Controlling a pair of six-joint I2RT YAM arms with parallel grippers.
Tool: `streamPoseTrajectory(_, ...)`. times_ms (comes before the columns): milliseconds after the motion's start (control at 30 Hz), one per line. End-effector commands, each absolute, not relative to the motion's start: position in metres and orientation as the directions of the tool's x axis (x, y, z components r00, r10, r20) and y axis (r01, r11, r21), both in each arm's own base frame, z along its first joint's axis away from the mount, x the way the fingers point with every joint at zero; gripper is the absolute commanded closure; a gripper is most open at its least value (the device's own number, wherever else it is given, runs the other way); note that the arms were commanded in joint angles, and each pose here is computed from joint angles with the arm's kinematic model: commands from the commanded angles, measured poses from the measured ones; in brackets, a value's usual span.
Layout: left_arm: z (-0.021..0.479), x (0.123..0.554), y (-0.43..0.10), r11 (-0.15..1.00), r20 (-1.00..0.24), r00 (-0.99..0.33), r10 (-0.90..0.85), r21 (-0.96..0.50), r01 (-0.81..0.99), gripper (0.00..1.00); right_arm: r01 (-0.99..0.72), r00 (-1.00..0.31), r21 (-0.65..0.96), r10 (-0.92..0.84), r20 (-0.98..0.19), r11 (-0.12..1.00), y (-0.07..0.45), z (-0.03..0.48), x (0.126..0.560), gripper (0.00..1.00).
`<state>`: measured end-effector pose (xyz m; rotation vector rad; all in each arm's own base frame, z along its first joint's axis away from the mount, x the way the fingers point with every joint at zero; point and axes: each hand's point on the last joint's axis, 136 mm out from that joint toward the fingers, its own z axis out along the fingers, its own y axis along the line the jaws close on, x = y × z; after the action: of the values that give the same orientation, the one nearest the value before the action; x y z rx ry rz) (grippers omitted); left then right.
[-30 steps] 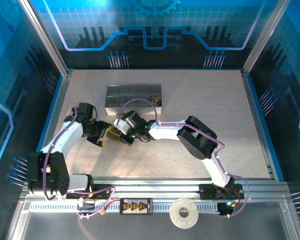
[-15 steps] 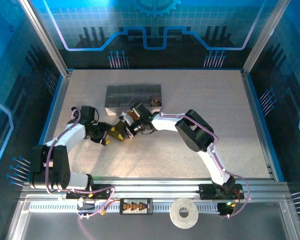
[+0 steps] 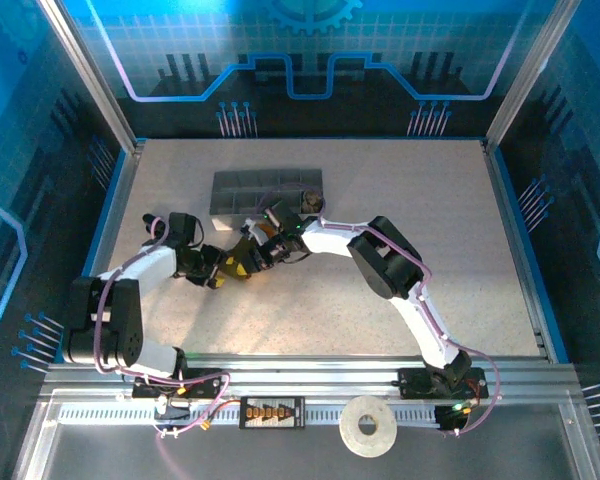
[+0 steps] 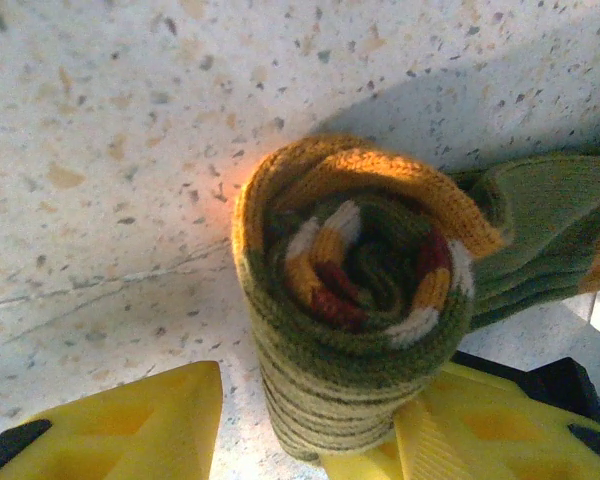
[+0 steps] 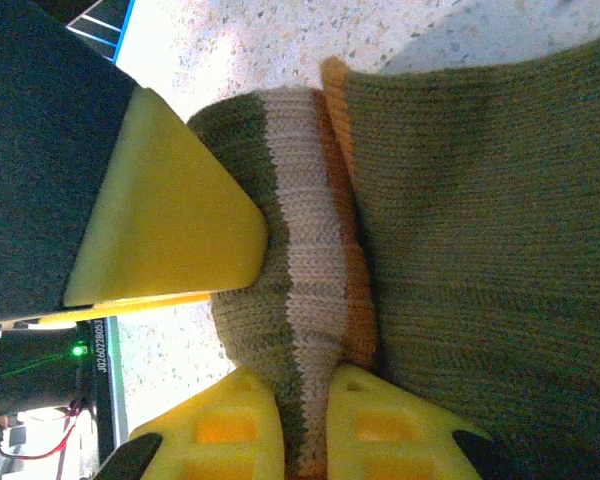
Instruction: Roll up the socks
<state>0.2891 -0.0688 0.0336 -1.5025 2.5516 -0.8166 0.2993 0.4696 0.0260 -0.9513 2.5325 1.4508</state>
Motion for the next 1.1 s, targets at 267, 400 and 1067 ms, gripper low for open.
streamPoseTrajectory(267,-0.009,0.25,-0.07,0.527,0.228,-0.548,-0.805,-0.15,-0.836,0.65,-0.371,-0.885,0.623,-0.466,-0.011,0.689,0.402,-0.083,0.272,1.0)
streamPoseTrajectory(400,-0.019,0.221,-0.068,0.529,0.261,-0.517,-0.815,-0.026,-0.848,0.68,-0.442,-0.86,0.601,-0.505,-0.073,0.666,0.402,-0.074,0.277,1.0)
streamPoseTrajectory(1067,-0.015,0.129,-0.109,0.299,0.26,-0.227,-0.939,0.29,-0.909,1.0,-0.926,0.058,-0.284,-0.651,-0.757,0.248,0.385,0.083,0.226,0.45)
